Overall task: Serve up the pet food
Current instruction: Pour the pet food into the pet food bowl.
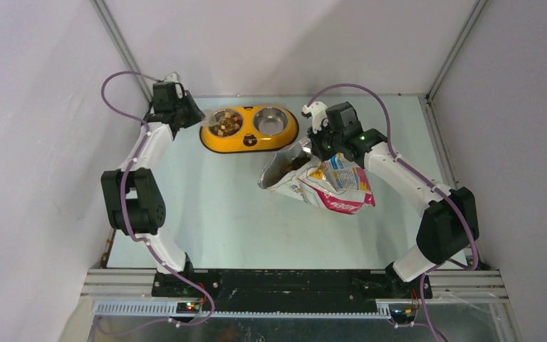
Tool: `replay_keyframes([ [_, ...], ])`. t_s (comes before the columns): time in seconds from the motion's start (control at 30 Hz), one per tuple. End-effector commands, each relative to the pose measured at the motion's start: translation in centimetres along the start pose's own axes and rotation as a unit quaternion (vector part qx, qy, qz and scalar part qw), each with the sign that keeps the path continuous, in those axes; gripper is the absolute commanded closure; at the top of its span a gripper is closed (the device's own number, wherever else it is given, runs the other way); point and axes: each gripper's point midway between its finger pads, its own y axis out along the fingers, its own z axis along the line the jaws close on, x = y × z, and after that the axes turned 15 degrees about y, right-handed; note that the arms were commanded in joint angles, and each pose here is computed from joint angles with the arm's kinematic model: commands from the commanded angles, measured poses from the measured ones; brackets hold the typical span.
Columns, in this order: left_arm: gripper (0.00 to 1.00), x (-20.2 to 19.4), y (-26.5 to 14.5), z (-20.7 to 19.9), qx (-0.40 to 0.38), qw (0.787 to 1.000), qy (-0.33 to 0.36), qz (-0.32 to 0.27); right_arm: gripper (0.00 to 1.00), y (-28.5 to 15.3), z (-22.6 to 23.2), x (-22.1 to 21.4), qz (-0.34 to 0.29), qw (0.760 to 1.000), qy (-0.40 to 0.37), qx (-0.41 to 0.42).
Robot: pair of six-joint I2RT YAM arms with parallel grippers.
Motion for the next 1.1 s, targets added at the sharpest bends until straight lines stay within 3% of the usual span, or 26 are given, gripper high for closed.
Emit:
replay_keyframes([
  [0.0, 1.0, 3.4, -2.3, -0.7, 0.013, 0.998, 0.042, -0.039, 1.0, -1.2, -1.2, -1.1, 0.017, 0.999, -0.007, -0.026],
  [0.3, 1.0, 3.5, -2.6, -1.9, 0.032, 0.992, 0.12, -0.03, 1.0, -1.3, -1.2, -1.1, 0.017, 1.0, -0.008, -0.025],
  [0.57, 1.0, 3.9, -3.2, -2.6, 0.025, 0.991, 0.124, -0.037, 1.0, -1.4, -1.1, -1.0, 0.016, 1.0, -0.008, -0.023],
  [0.73, 1.0, 5.0, -5.1, -4.8, -0.027, 0.992, 0.11, -0.063, 1.0, -1.7, -1.0, -0.8, 0.011, 1.0, -0.007, -0.022],
  [0.93, 1.0, 7.3, -10.6, -8.5, -0.109, 0.981, 0.108, -0.118, 1.0, -2.1, -1.1, -0.4, 0.003, 1.0, -0.005, -0.026],
  [1.07, 1.0, 6.5, -13.3, -10.2, -0.157, 0.975, 0.109, -0.113, 1.0, -2.2, -1.7, -0.1, -0.004, 0.999, 0.0, -0.043],
])
